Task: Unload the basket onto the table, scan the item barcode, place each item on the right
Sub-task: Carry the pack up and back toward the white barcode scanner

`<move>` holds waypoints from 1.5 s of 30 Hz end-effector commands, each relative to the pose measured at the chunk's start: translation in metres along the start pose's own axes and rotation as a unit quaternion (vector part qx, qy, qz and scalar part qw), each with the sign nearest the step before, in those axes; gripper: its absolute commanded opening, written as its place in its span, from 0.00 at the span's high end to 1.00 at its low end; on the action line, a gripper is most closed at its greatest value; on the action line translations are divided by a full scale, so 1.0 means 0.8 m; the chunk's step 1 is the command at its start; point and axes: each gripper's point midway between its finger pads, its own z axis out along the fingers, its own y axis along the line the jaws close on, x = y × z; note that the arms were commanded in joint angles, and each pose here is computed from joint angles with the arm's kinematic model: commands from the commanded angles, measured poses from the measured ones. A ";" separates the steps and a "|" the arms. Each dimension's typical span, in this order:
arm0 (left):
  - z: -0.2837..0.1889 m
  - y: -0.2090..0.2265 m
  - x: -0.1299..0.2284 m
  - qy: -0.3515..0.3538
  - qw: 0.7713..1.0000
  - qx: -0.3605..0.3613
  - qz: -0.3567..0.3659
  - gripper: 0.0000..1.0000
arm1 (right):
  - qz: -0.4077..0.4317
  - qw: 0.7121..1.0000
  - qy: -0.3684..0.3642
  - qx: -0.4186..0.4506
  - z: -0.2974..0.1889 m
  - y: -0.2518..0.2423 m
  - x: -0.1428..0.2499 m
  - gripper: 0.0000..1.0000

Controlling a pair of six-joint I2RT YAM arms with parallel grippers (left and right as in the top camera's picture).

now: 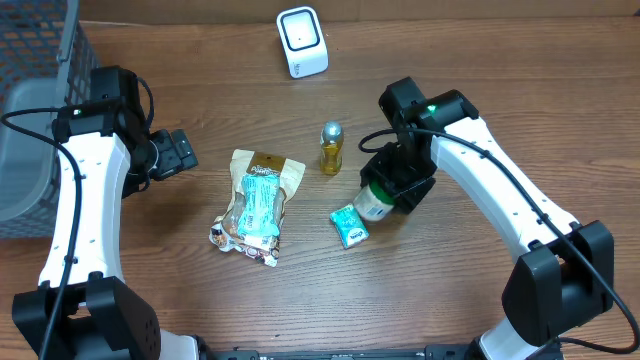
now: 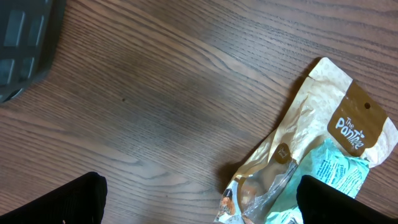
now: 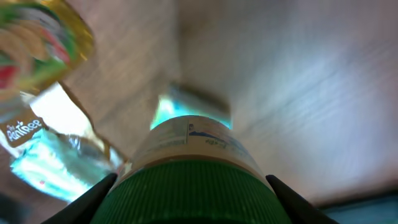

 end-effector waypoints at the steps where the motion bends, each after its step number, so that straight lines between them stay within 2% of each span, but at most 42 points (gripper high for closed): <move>1: -0.002 0.000 -0.002 -0.003 1.000 0.000 0.000 0.00 | -0.164 0.982 -0.092 0.001 -0.024 0.010 -0.036 0.81; 4: -0.002 0.000 -0.002 -0.003 1.000 0.000 0.000 0.01 | -0.281 0.952 -0.118 -0.005 -0.029 0.024 -0.048 0.90; 8: -0.002 0.000 -0.002 -0.003 1.000 0.000 0.000 0.00 | -0.382 0.913 -0.140 -0.008 -0.057 0.041 -0.051 0.89; 9: -0.002 0.000 -0.002 -0.003 1.000 0.000 0.000 0.00 | -0.388 0.909 -0.154 -0.016 -0.073 0.050 -0.053 0.83; 11: -0.002 0.000 -0.002 -0.003 1.000 0.000 0.000 0.01 | -0.389 0.902 -0.185 -0.028 -0.106 0.065 -0.058 0.78; 14: -0.002 0.000 -0.002 -0.003 1.000 0.000 0.000 0.00 | -0.385 0.888 -0.248 -0.052 -0.169 0.088 -0.065 0.78; 19: -0.002 0.000 -0.002 -0.003 1.000 0.000 0.000 0.00 | -0.384 0.856 -0.328 -0.117 -0.288 0.112 -0.047 0.93; 22: -0.002 0.000 -0.002 -0.003 1.000 0.000 0.000 0.01 | -0.383 0.834 -0.367 -0.150 -0.348 0.114 -0.032 0.95; 25: -0.002 0.000 -0.002 -0.003 1.000 0.000 0.000 0.00 | -0.394 0.817 -0.389 -0.161 -0.380 0.107 -0.019 0.96; 32: -0.002 0.000 -0.002 -0.003 1.000 0.000 0.000 0.00 | -0.427 0.806 -0.386 -0.139 -0.371 0.109 -0.023 0.93; 39: -0.002 0.000 -0.002 -0.003 1.000 0.000 0.000 0.00 | -0.456 0.775 -0.414 -0.139 -0.348 0.174 -0.068 0.93; 45: -0.002 0.000 -0.002 -0.003 1.000 0.000 0.000 0.00 | -0.455 0.769 -0.424 -0.146 -0.306 0.232 -0.113 0.94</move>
